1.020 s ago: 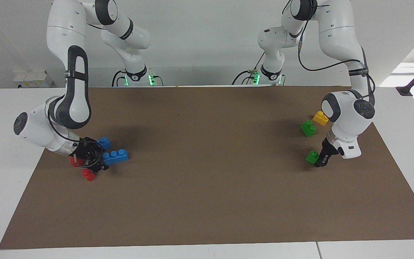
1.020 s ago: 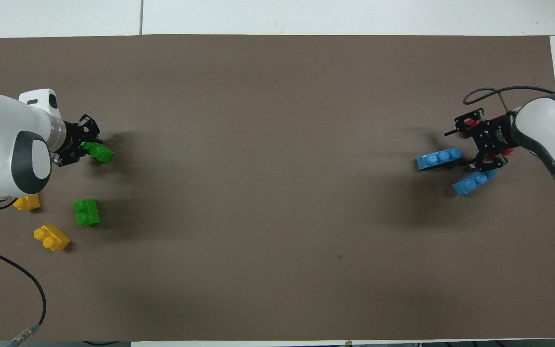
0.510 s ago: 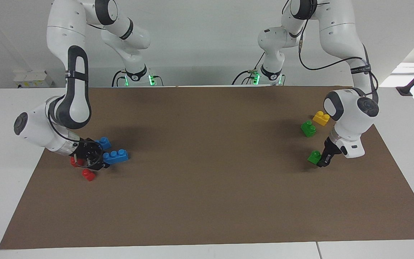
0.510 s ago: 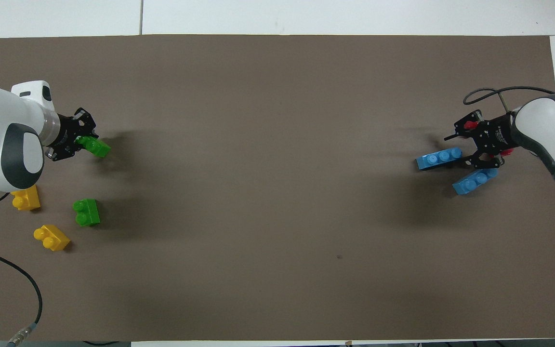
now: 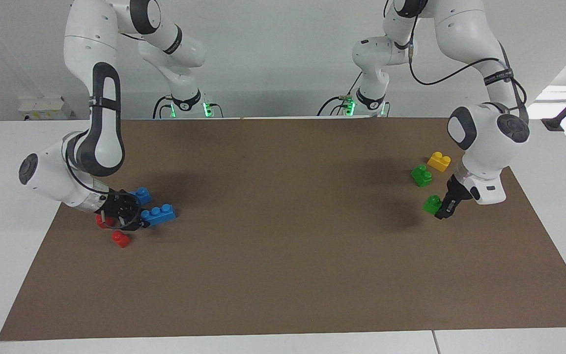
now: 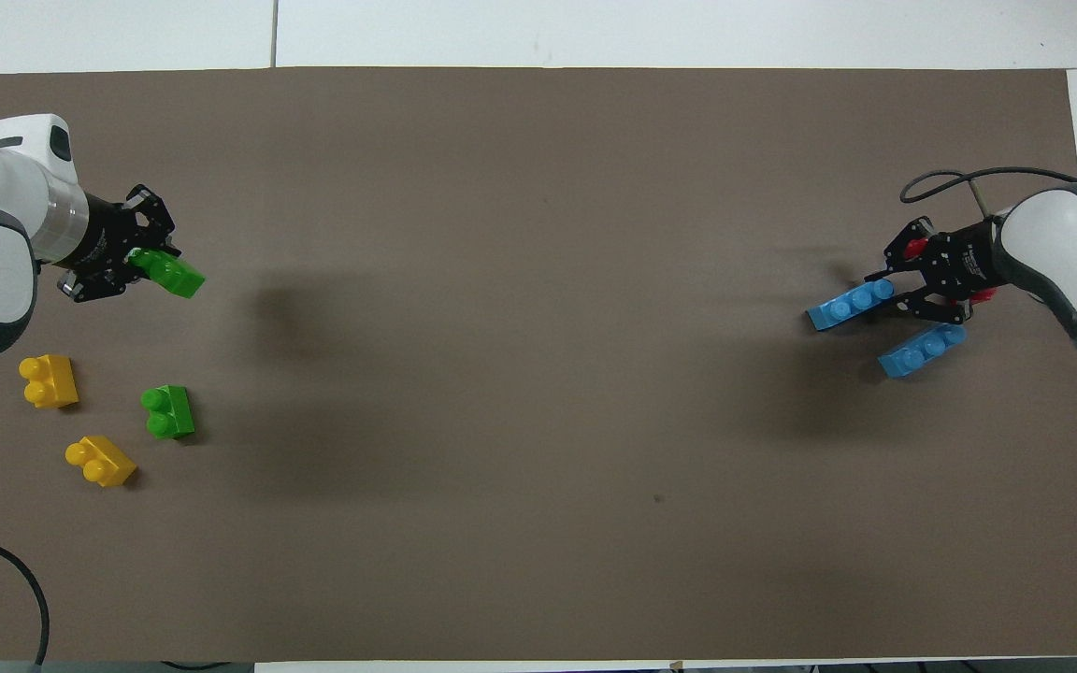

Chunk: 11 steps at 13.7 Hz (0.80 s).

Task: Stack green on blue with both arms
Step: 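Lift the green brick with the left gripper while the right gripper carries the blue brick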

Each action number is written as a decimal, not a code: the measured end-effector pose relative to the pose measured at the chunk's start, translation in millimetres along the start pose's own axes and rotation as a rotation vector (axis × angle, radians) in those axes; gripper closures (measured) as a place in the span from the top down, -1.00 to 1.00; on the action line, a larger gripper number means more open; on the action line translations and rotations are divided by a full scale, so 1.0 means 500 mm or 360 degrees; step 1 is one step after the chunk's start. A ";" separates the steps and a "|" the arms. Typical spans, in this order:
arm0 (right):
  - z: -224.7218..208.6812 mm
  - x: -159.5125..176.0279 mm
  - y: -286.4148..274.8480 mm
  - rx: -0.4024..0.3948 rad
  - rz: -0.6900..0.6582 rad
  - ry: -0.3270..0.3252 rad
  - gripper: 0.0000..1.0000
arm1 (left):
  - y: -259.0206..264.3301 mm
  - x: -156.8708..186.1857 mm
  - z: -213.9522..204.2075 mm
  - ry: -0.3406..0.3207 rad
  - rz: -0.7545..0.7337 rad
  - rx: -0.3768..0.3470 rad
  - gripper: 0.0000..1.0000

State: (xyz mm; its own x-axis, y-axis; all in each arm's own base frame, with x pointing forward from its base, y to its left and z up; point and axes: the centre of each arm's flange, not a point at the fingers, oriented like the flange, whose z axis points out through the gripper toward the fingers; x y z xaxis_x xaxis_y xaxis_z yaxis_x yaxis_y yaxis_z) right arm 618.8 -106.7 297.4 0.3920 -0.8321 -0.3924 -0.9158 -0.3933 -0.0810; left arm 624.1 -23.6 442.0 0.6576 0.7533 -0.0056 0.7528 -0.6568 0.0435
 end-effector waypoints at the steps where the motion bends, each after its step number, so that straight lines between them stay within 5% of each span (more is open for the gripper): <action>1: 0.000 0.000 0.000 0.0000 0.0000 0.0000 -0.31 | 0.011 -0.019 -0.020 -0.0002 -0.0035 0.0003 -0.31; 11: -0.020 -0.059 -0.068 0.0061 -0.0038 0.0064 -0.31 | 0.068 -0.180 -0.103 -0.0026 -0.0532 0.0048 -0.31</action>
State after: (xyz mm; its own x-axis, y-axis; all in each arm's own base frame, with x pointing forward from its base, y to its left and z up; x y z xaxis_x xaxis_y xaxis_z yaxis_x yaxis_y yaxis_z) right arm 639.3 -72.6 321.2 0.4165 -0.8380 -0.3527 -0.9085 -0.3987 -0.1254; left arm 589.2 -112.1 495.5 0.3742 0.9269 -0.0304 0.9273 -0.3741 0.0068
